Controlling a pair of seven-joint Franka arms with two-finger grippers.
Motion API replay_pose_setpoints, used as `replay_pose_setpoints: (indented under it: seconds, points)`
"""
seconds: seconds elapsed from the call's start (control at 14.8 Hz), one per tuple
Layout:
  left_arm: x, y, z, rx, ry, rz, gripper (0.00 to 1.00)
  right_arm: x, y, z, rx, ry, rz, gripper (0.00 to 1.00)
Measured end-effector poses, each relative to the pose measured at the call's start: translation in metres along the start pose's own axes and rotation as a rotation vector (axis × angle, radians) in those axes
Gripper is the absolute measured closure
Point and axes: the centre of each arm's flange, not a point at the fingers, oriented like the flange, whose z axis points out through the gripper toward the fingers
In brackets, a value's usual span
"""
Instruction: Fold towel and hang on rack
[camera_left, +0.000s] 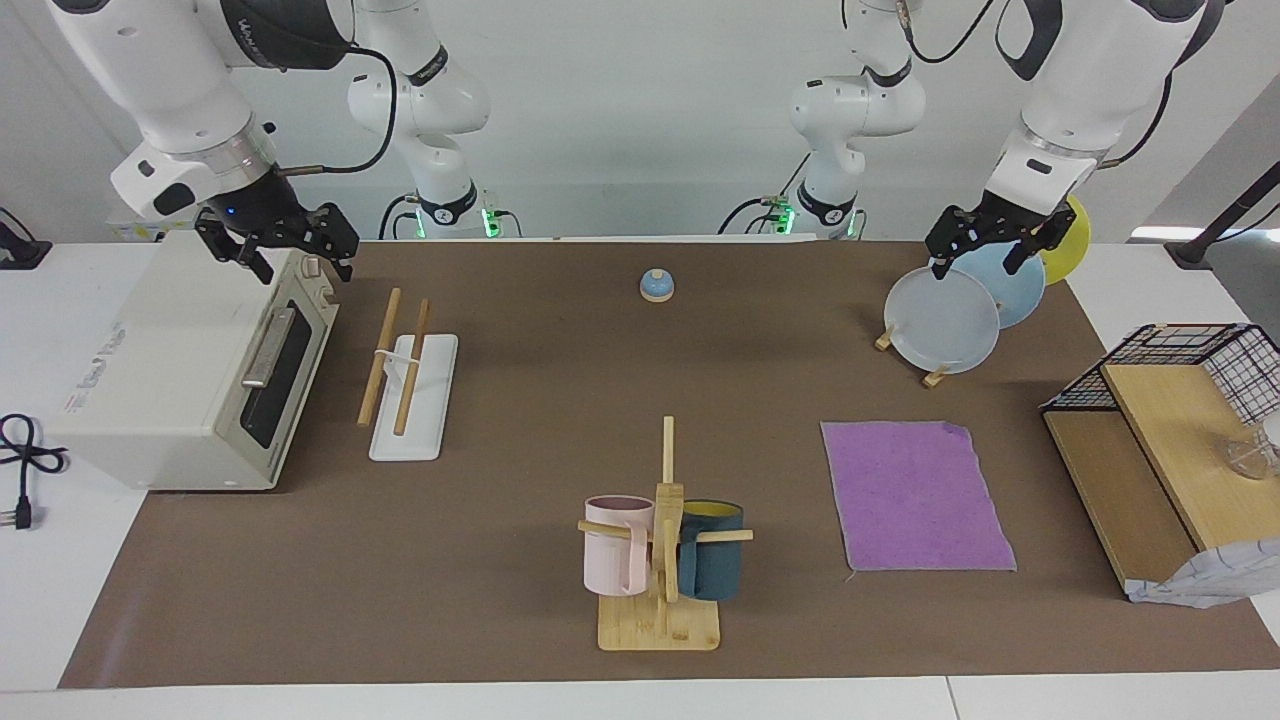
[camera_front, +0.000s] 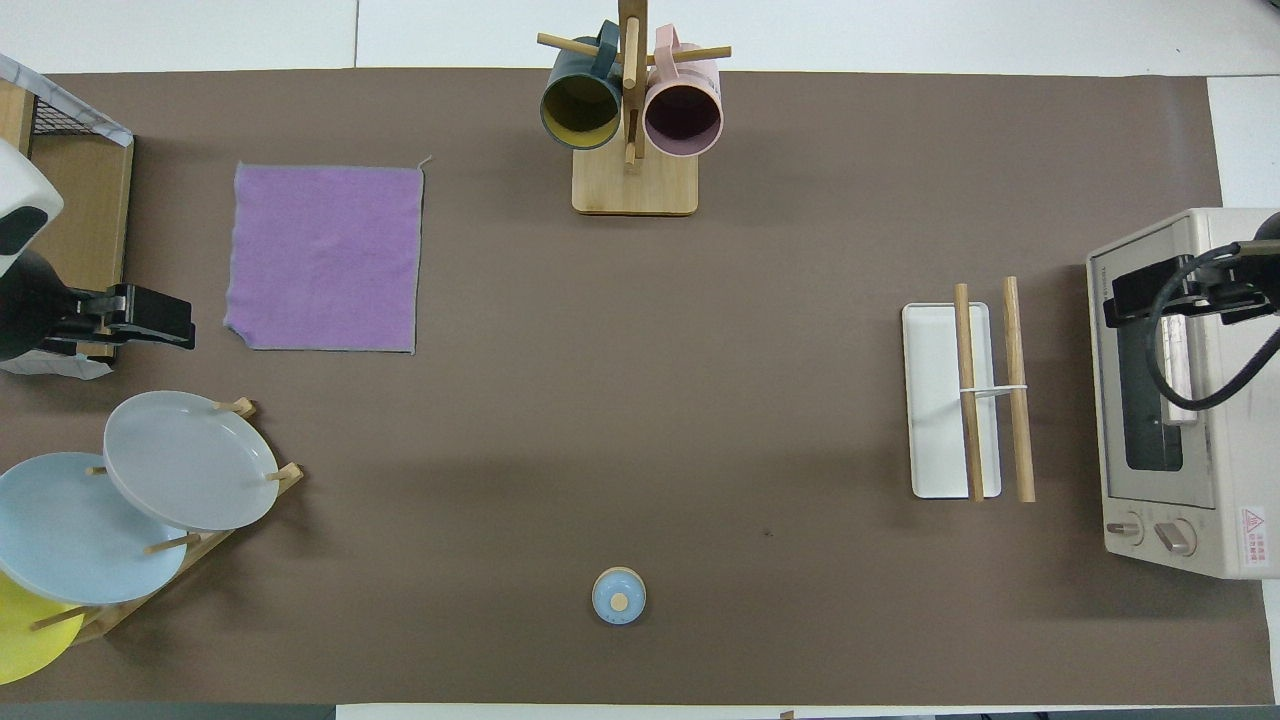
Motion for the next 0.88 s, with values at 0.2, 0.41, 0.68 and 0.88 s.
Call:
replay_pose_setpoints:
  seconds: [0.2,0.41,0.68,0.88]
  points:
    - [-0.005,0.004,0.0,0.003,-0.01,0.009,0.0,0.0,-0.001,0.003,0.006,-0.006,-0.001,0.0]
    - [0.0,0.006,0.01,-0.001,0.019,0.011,0.0,0.002,-0.013,0.012,0.077,0.018,-0.006,0.0]
    - [0.015,0.008,0.047,-0.034,0.068,0.003,0.0,0.0,-0.032,0.036,0.184,0.05,0.089,0.0]
    - [0.041,-0.002,0.092,-0.042,0.072,-0.022,0.0,-0.003,-0.072,0.056,0.263,0.058,0.165,0.0]
